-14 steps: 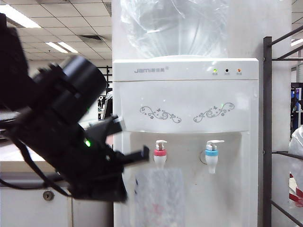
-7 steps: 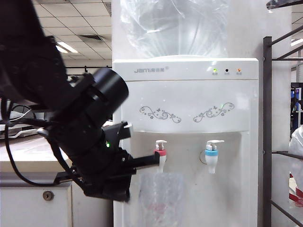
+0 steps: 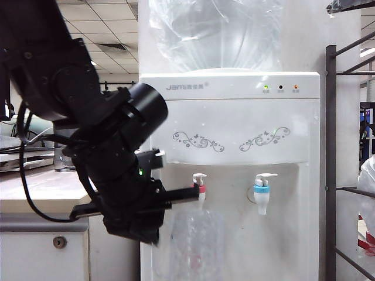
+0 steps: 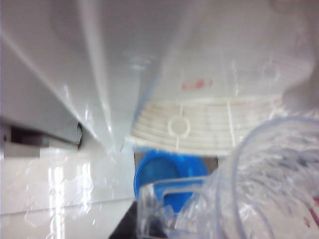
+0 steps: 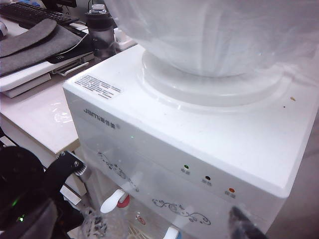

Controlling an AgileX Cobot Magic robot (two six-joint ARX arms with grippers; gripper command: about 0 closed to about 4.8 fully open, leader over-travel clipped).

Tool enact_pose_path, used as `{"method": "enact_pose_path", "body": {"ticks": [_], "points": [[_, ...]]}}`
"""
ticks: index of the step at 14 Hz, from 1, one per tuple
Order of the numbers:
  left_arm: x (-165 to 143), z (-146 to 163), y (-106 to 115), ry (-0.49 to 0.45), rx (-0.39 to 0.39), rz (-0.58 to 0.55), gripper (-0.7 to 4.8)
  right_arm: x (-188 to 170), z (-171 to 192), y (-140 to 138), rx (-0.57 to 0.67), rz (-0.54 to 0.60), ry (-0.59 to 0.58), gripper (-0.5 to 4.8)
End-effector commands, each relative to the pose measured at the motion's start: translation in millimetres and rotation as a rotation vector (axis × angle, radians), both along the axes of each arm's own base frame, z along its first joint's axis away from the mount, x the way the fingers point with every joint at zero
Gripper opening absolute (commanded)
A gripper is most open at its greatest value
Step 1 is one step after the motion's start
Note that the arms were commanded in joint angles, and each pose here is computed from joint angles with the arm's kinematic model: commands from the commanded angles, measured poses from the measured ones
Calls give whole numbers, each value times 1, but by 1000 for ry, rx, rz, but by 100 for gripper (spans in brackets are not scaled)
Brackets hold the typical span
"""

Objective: Pick up the plastic mug from the left desk, go to the hot water outlet of the water dispenser, press the vertical switch to get some water, then put the mug back on the desk.

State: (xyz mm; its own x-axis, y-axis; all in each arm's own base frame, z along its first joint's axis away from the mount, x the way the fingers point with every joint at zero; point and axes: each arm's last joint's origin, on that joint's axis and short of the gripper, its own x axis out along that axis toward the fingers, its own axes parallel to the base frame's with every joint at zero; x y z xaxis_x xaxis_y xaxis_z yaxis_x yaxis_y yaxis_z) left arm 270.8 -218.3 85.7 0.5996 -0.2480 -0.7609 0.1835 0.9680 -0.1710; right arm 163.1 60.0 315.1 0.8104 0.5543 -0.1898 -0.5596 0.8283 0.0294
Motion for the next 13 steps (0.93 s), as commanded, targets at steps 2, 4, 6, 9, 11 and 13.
{"method": "enact_pose_path", "body": {"ticks": [2, 4, 6, 9, 11, 13], "points": [[16, 13, -2, -37, -45, 28, -6, -1, 4, 0, 10, 7, -23, 479], [25, 17, 2, -14, -58, 34, -6, -1, 4, 0, 10, 7, -22, 479], [47, 28, 11, -91, -129, 9, -6, 4, -1, 2, 4, 29, 11, 479], [21, 28, -21, -13, -173, -255, -5, 14, -11, 8, 0, 97, 79, 479], [14, 32, -32, -98, -116, -219, -6, 14, -11, 8, 2, 104, 80, 479], [15, 32, -29, -145, -38, -69, -6, 14, -11, 8, 4, 112, 79, 479]]}}
